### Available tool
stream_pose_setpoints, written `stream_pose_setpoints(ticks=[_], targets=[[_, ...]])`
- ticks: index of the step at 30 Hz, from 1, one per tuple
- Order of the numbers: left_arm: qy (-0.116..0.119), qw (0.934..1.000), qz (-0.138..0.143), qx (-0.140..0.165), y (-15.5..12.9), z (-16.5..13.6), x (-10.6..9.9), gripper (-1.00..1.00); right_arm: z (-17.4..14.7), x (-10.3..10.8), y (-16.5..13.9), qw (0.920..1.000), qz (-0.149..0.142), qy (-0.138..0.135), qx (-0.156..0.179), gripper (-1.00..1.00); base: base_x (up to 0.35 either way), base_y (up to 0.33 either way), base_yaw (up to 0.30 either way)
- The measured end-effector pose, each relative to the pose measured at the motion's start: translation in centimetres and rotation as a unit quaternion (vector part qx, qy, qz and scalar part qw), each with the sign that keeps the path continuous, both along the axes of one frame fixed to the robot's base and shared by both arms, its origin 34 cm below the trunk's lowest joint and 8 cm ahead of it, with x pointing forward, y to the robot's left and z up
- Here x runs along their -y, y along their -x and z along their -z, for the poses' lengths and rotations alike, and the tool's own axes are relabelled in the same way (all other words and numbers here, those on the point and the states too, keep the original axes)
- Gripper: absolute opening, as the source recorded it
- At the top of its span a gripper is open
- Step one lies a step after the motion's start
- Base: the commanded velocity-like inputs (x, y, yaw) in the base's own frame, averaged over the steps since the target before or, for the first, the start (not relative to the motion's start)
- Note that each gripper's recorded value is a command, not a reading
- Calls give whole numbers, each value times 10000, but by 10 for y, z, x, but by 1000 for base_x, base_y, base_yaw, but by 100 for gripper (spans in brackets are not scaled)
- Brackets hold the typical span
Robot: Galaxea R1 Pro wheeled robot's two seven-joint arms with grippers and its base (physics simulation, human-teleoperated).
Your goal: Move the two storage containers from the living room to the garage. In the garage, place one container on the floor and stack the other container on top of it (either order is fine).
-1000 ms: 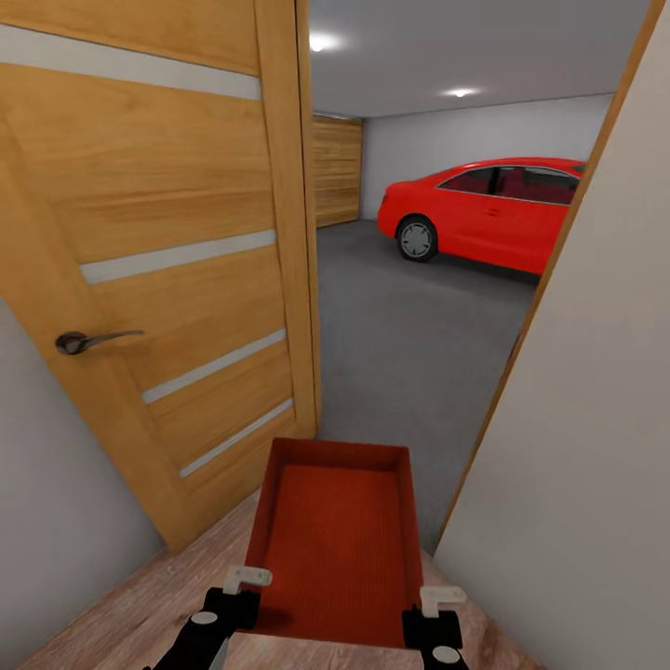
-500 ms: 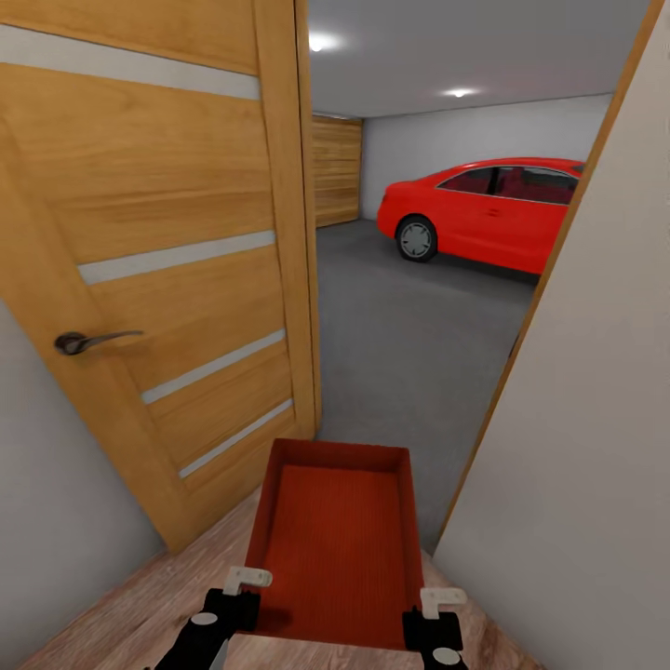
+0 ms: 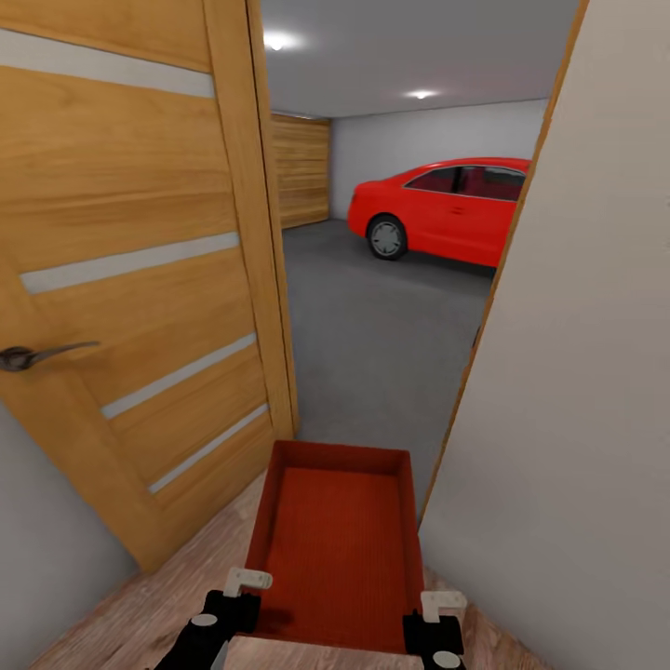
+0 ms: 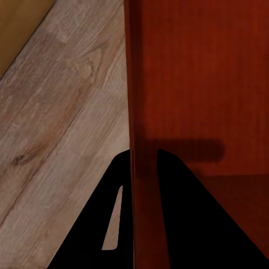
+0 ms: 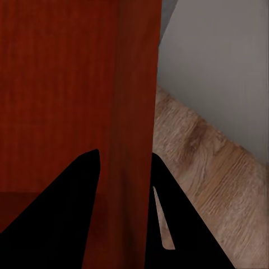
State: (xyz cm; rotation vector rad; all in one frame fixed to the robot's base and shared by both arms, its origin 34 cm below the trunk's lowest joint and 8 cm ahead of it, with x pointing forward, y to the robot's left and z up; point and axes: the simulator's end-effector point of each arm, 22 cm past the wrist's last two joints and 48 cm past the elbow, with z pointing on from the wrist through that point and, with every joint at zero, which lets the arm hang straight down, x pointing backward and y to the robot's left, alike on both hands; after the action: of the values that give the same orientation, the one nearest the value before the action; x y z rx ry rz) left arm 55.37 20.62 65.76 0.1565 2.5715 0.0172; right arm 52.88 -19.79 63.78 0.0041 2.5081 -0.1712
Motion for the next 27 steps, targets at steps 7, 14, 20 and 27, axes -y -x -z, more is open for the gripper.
stream_pose_setpoints(ticks=[7, 14, 20, 27], targets=[[-6, 10000, 13, -10, 0, 0, 0, -100, 0, 0, 1, 10000, 7, -8, -8, -100, 172, 258, -10], [-9, 10000, -35, 59, -5, -4, -1, -100, -3, -1, -7, 10000, -28, -12, 59, -100, 184, 273, 0], [-9, 10000, 6, 10, -1, -1, 0, -100, -1, 0, -1, 10000, 4, -10, 11, -100, 184, 274, 0], [-8, 10000, -35, 66, -5, -4, -1, -100, -4, -1, -8, 10000, -28, -4, 63, -100, 142, 199, -104]])
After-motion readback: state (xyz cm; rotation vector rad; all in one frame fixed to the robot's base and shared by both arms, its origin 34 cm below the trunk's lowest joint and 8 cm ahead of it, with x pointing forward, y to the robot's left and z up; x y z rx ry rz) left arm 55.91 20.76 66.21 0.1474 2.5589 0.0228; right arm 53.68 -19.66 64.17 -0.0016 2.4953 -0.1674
